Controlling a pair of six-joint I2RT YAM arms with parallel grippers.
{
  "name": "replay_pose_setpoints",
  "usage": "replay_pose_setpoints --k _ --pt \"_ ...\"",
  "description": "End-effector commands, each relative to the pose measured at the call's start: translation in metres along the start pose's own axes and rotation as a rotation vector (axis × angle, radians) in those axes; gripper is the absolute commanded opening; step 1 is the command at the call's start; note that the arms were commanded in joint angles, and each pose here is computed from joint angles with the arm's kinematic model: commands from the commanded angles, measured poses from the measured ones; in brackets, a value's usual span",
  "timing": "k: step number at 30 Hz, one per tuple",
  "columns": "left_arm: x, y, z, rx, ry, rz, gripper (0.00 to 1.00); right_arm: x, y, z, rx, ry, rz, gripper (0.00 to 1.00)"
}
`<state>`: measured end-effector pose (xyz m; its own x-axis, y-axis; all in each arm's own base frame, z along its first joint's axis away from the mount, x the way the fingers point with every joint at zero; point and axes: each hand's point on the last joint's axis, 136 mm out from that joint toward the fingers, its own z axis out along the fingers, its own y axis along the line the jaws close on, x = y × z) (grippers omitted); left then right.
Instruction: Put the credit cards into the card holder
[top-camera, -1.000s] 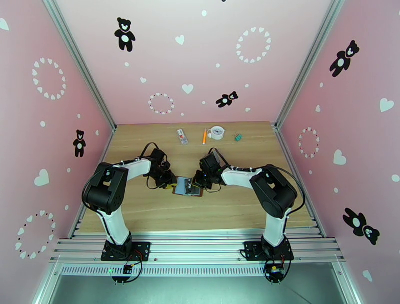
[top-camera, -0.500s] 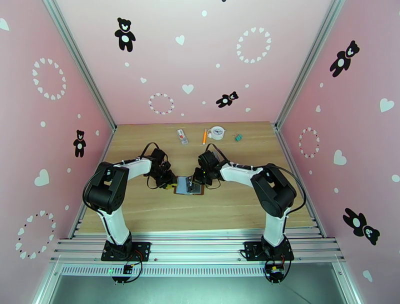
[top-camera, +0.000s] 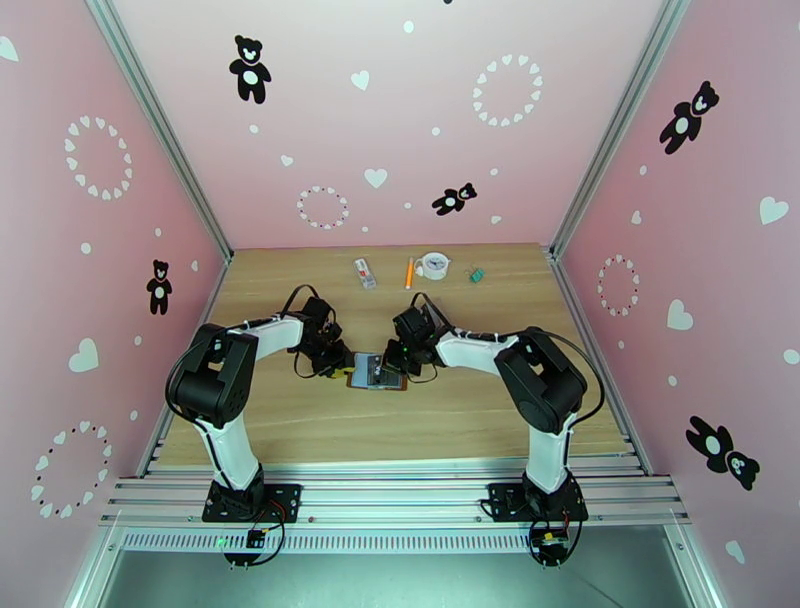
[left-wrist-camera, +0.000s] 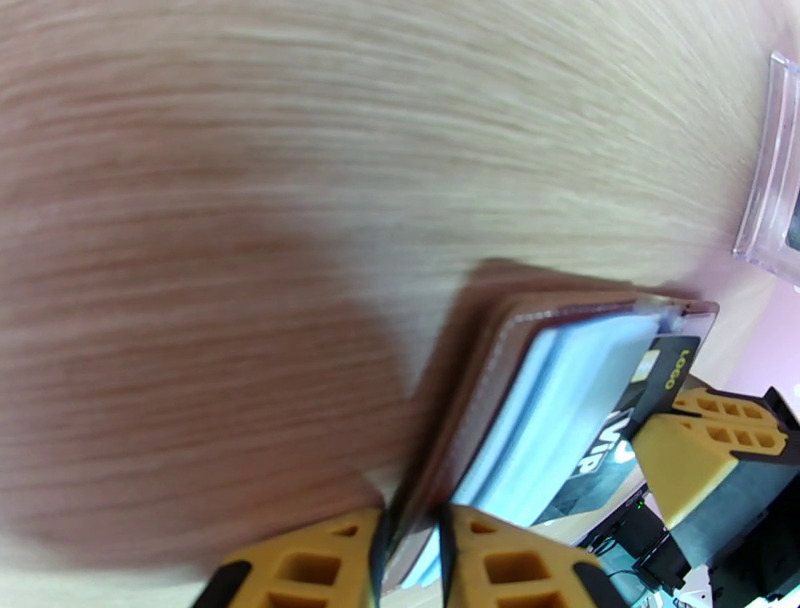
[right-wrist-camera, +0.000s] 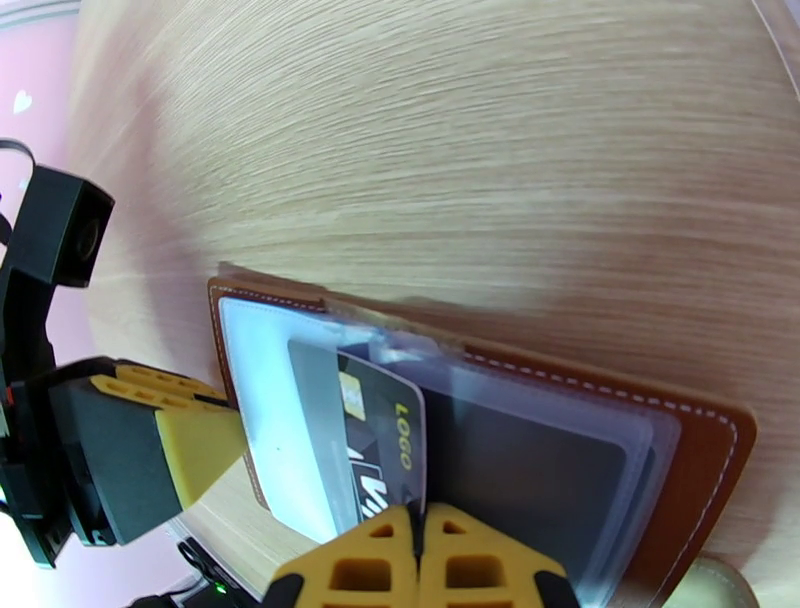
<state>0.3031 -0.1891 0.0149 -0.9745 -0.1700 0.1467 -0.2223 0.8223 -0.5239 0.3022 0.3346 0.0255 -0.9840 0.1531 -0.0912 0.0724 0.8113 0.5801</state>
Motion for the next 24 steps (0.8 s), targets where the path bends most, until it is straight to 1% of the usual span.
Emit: replay_pose_setpoints --k 1,3,7,9,12,17,21,24 --pt "0.028 0.025 0.03 -0.097 0.106 -0.024 0.23 0.026 -0.036 0.01 0.136 0.047 0.064 0.0" --pt "0.028 0.024 0.03 -0.097 0.106 -0.021 0.23 0.027 -0.031 0.008 0.134 0.055 0.056 0.0" --pt "0.028 0.025 0.031 -0.097 0.107 -0.023 0.23 0.025 -0.026 -0.001 0.178 0.068 0.014 0.23" --pt "0.028 0.024 0.031 -0.096 0.105 -0.02 0.22 0.023 -0.021 -0.005 0.178 0.064 -0.001 0.29" --pt "0.028 0.023 0.031 -0.09 0.105 -0.022 0.23 0.022 -0.016 -0.006 0.181 0.082 0.0 0.35" --pt "0.028 0.021 0.031 -0.086 0.104 -0.021 0.23 0.026 -0.007 0.003 0.189 0.118 -0.005 0.39" --pt "0.029 0.019 0.03 -0.075 0.1 -0.017 0.23 0.027 0.016 0.011 0.164 0.138 -0.031 0.4" --pt "0.03 0.019 0.031 -0.072 0.104 -0.018 0.23 0.031 0.027 0.022 0.163 0.17 -0.014 0.41"
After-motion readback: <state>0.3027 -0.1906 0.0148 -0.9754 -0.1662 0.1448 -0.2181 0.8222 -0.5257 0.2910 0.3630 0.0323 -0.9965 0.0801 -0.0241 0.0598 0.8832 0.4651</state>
